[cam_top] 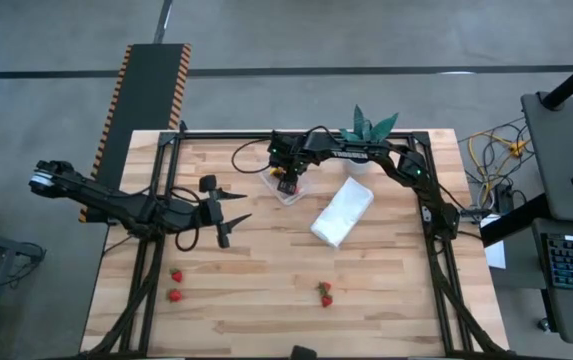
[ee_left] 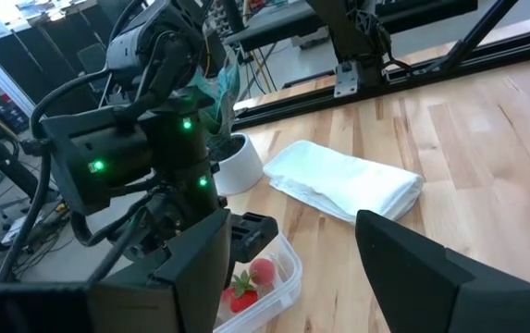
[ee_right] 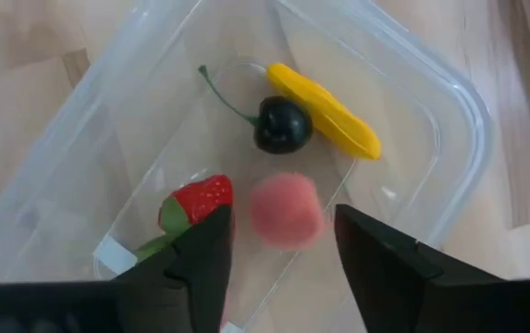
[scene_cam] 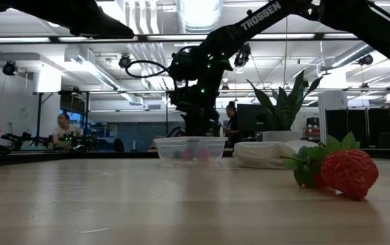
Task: Pick and placing Produce into tupperware
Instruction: Put the apricot into the transparent bin, then put the strawberry into the transparent bin
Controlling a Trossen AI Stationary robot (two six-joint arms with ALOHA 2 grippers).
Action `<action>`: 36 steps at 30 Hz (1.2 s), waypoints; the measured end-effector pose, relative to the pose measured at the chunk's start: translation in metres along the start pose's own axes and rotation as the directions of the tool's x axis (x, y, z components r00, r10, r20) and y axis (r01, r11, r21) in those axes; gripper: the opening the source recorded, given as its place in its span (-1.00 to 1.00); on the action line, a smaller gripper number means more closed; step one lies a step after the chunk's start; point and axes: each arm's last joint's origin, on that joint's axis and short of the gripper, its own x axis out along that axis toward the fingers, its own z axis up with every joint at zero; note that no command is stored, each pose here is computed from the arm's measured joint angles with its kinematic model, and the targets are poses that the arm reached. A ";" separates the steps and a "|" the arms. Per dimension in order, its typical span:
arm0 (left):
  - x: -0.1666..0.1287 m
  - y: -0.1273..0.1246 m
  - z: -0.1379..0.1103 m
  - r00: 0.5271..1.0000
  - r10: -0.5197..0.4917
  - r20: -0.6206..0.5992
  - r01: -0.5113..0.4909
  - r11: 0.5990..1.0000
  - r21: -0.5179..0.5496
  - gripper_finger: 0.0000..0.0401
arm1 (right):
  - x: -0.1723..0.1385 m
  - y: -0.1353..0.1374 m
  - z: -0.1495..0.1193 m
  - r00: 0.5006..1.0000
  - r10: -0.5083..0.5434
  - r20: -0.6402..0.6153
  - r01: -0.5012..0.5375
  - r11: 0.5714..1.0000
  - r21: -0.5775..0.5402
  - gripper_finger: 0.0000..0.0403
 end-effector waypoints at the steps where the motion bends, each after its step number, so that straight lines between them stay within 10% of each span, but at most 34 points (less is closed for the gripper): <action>1: 0.000 0.000 0.000 1.000 0.000 0.001 0.000 1.000 0.000 0.09 | 0.000 0.000 0.000 1.000 0.000 0.001 0.000 1.000 0.000 -0.05; 21: 0.000 -0.001 0.000 1.000 -0.003 -0.002 0.003 0.997 -0.073 0.09 | -0.069 0.029 -0.010 0.998 0.027 0.050 -0.027 1.000 0.002 -0.04; 36: 0.001 0.000 0.001 1.000 -0.001 0.003 0.002 0.991 -0.137 0.09 | -0.125 0.091 -0.070 0.925 0.136 0.354 -0.132 0.991 -0.035 -0.10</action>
